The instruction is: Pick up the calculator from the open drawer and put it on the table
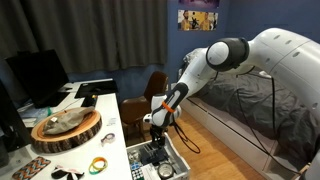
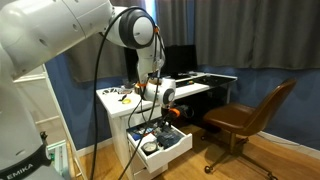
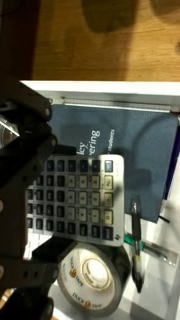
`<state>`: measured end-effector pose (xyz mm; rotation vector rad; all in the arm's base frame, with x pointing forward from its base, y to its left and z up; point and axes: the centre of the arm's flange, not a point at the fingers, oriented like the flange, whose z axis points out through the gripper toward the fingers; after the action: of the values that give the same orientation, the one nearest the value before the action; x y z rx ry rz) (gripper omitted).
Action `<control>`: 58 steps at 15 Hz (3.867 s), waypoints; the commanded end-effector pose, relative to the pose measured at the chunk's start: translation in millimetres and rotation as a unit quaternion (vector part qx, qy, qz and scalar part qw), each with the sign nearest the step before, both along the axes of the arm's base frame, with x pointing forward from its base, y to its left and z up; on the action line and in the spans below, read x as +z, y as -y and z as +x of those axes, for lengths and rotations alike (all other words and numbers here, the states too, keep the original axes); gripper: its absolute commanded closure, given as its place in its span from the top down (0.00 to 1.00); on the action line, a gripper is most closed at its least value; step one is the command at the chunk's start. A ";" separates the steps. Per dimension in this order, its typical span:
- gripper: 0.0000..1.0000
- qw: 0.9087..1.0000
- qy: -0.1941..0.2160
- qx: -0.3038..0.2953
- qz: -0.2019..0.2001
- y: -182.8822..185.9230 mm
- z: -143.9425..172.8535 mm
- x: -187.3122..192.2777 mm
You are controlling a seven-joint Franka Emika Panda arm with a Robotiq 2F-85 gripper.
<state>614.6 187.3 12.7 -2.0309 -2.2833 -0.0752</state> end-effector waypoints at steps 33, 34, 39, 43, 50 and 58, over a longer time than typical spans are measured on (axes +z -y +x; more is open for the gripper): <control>0.54 0.997 -0.031 -0.047 0.054 -60.2 -71.5 209.9; 0.54 0.997 -0.034 -0.050 0.048 -72.4 -74.3 215.3; 0.54 0.996 -0.021 -0.092 -0.006 -147.1 -91.8 221.6; 0.54 0.991 -0.002 -0.128 -0.049 -191.1 -98.7 214.7; 0.54 0.977 -0.011 -0.182 -0.108 -231.4 -72.9 179.9; 0.54 0.978 -0.025 -0.175 -0.109 -270.8 -44.8 149.5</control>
<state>543.6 432.0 168.4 -2.4767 -1.9488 0.2098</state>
